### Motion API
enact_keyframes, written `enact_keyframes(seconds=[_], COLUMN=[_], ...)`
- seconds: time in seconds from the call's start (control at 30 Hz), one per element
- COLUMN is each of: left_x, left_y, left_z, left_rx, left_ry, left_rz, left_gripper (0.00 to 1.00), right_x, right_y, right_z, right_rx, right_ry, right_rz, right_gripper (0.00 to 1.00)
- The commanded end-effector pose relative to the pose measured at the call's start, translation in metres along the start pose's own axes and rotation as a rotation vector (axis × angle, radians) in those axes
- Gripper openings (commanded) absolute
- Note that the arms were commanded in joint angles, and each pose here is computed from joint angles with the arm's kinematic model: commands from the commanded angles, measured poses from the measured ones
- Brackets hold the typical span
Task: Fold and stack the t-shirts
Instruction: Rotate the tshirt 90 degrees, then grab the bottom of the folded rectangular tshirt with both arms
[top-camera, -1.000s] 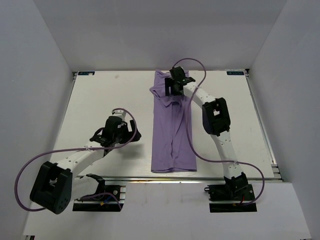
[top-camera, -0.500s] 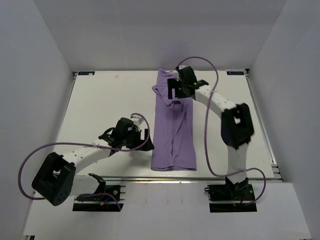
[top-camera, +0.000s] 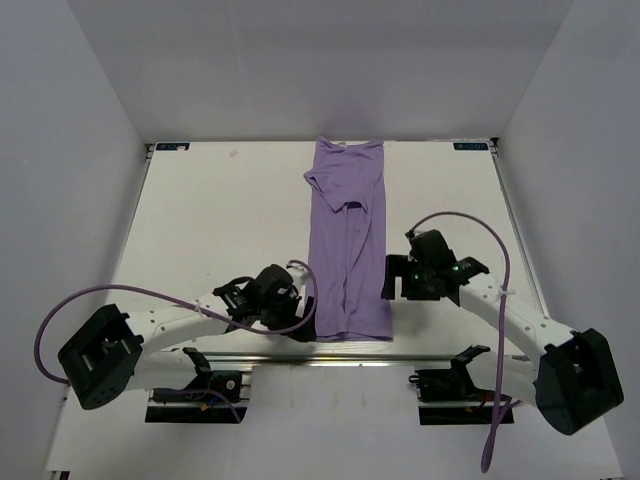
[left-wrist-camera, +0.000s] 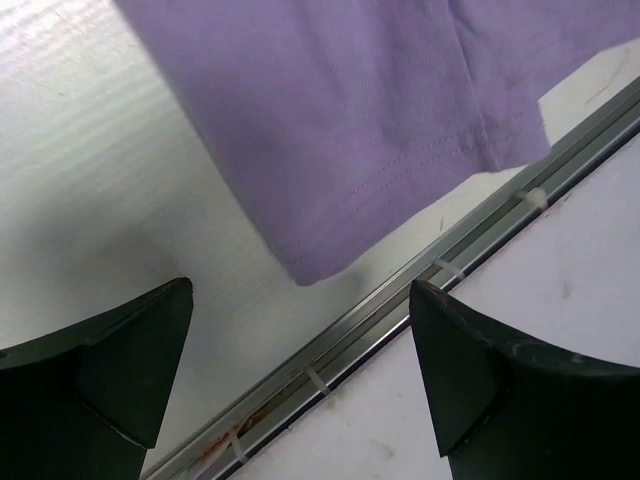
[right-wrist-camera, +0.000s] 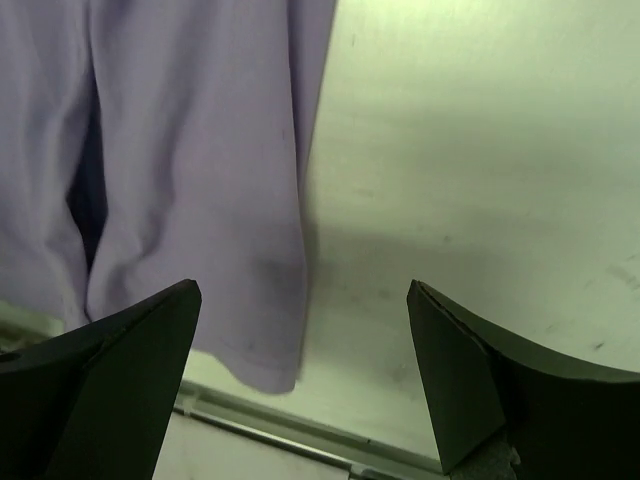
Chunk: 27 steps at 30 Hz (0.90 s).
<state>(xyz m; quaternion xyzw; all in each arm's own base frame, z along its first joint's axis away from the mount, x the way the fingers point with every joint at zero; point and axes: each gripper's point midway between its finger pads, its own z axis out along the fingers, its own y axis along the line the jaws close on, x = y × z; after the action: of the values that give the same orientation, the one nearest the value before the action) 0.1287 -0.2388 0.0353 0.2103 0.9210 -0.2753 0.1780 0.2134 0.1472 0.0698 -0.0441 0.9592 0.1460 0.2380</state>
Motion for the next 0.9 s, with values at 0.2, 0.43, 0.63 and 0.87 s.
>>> enact_keyframes(seconds=[0.2, 0.43, 0.63, 0.87], left_x=[0.006, 0.012, 0.018, 0.018], left_y=[-0.002, -0.005, -0.008, -0.006], left_z=[0.018, 0.032, 0.029, 0.026], left_rx=[-0.091, -0.103, -0.095, -0.106], left_ry=[0.019, 0.066, 0.071, 0.052], left_rz=[0.007, 0.025, 0.017, -0.004], left_gripper=[1.00, 0.63, 0.36, 0.00], right_x=[0.078, 0.099, 0.114, 0.114], right_y=[0.023, 0.027, 0.033, 0.026], right_z=[-0.009, 0.001, 0.005, 0.003], right_rx=[-0.182, -0.226, -0.263, -0.219], right_ry=[0.210, 0.257, 0.308, 0.298], right_rz=[0.110, 0.151, 0.181, 0.179], right_gripper=[0.90, 0.85, 0.59, 0.05])
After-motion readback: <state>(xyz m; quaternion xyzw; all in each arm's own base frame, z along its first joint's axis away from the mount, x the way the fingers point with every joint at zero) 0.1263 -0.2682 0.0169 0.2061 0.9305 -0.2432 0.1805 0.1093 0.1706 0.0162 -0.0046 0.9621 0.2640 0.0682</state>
